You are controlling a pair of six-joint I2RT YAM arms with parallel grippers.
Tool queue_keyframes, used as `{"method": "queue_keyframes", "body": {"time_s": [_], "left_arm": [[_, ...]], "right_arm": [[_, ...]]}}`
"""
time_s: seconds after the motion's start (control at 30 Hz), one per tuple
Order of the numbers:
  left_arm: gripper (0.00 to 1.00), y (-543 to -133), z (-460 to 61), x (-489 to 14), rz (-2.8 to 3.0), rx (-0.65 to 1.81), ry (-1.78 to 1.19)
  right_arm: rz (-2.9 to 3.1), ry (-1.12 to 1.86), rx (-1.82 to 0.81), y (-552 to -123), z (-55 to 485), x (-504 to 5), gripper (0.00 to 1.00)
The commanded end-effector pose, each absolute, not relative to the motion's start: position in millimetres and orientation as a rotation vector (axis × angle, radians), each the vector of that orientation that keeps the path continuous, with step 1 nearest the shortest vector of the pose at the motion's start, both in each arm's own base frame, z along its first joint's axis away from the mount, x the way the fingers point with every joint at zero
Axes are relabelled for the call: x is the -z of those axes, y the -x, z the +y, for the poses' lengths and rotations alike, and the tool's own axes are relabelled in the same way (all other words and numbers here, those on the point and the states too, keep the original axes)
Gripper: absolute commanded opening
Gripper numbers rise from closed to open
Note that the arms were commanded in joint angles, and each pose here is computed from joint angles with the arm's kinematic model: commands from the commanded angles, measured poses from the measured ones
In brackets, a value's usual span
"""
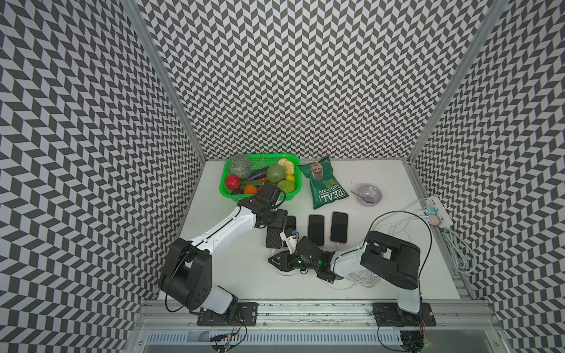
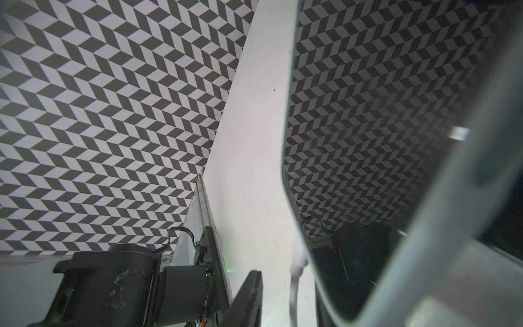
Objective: Unplug the charging cable from the phone
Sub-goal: Remove the charging cable from the phone.
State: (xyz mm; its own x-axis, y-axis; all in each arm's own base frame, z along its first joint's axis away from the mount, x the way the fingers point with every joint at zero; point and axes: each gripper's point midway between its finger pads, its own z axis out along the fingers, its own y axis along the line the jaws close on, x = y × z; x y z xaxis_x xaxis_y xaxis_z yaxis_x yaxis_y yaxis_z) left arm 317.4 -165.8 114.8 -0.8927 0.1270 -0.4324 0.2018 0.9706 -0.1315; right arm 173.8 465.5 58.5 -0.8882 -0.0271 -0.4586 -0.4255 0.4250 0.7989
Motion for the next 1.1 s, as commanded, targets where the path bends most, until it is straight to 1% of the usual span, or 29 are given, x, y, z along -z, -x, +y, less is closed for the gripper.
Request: {"method": "queue_keyframes", "body": {"time_s": [0.0,0.5,1.07], "left_arm": [[0.0,-327,-175,-129,2.635,0.279,-0.237],[0.0,-330,-174,-128,2.615,0.297,-0.222],[0.0,-353,-158,-132,2.569,0.269,-0.128]], "right_arm": [[2.24,0.406,-1.517,-174,477,-72,0.28],[2.24,0.461,-1.489,-166,481,-71,0.04],[2.266,0.546,-1.423,-152,487,-59,0.01]]}}
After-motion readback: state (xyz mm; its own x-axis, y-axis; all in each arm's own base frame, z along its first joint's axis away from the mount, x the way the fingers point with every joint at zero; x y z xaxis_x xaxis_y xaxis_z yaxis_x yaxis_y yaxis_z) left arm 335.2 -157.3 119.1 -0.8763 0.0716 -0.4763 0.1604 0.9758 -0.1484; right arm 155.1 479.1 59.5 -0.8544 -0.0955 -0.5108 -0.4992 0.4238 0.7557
